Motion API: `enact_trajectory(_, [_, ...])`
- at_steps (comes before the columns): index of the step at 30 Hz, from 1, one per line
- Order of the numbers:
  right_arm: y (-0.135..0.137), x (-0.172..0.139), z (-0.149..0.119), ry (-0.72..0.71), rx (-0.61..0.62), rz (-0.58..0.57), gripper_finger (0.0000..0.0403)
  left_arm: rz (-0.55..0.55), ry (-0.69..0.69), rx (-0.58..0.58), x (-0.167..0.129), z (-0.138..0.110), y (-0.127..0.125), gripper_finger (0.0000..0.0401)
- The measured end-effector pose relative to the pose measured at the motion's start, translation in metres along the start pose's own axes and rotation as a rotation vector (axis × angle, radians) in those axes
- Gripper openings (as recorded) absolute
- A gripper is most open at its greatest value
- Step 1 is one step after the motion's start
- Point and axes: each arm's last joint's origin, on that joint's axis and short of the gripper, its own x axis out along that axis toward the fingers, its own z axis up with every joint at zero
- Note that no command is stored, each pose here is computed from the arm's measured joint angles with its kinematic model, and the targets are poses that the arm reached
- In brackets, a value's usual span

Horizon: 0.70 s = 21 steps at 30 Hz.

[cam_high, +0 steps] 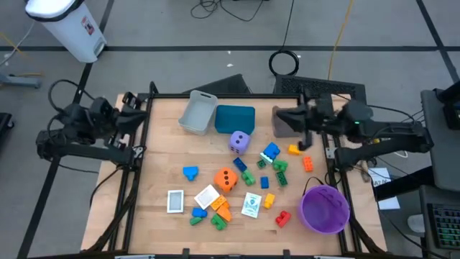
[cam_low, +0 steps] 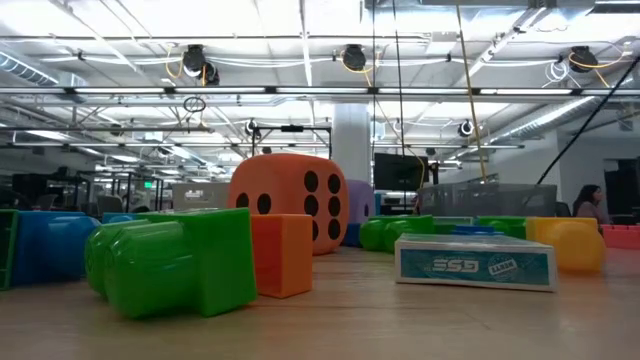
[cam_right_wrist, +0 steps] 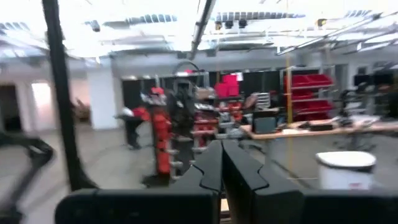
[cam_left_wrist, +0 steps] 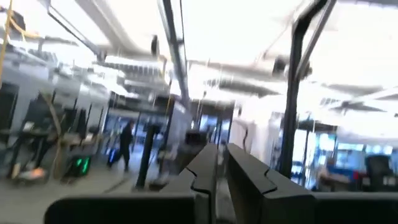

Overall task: Pick & Place Toys
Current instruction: Put the purple dice into the blue bin

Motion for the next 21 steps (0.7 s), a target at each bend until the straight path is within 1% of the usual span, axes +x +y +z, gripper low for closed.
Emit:
enact_trajectory(3, [-0.008, 0.02, -0.006, -0.012, -0.036, -0.043, 0.0004, -0.011, -0.099, -0.001, 0.01, 0.004, 0.0, 0.0042])
enact_trajectory(5, [-0.017, 0.03, -0.006, -0.01, -0.05, -0.08, 0.0004, 0.043, -0.169, -0.017, 0.018, 0.005, 0.001, 0.0042])
enact_trajectory(8, [-0.027, 0.042, -0.01, 0.001, -0.063, -0.123, 0.0004, 0.248, -0.196, -0.072, 0.027, -0.002, 0.008, 0.0042])
enact_trajectory(10, [-0.033, 0.047, -0.017, 0.03, -0.047, -0.142, 0.0004, 0.38, -0.169, -0.074, 0.032, -0.01, 0.013, 0.0042])
enact_trajectory(12, [-0.036, 0.053, -0.024, 0.051, -0.019, -0.151, 0.0004, 0.457, -0.124, -0.065, 0.037, -0.019, 0.017, 0.0042])
enact_trajectory(16, [-0.037, 0.061, -0.034, 0.079, -0.016, -0.15, 0.0004, 0.488, -0.029, -0.1, 0.043, -0.035, 0.023, 0.0042])
enact_trajectory(18, [-0.036, 0.065, -0.041, 0.103, -0.006, -0.144, 0.0004, 0.46, 0.017, -0.124, 0.045, -0.041, 0.025, 0.0042])
enact_trajectory(21, [-0.035, 0.071, -0.052, 0.142, 0.075, -0.145, 0.0004, 0.402, 0.129, -0.163, 0.046, -0.053, 0.026, 0.0042])
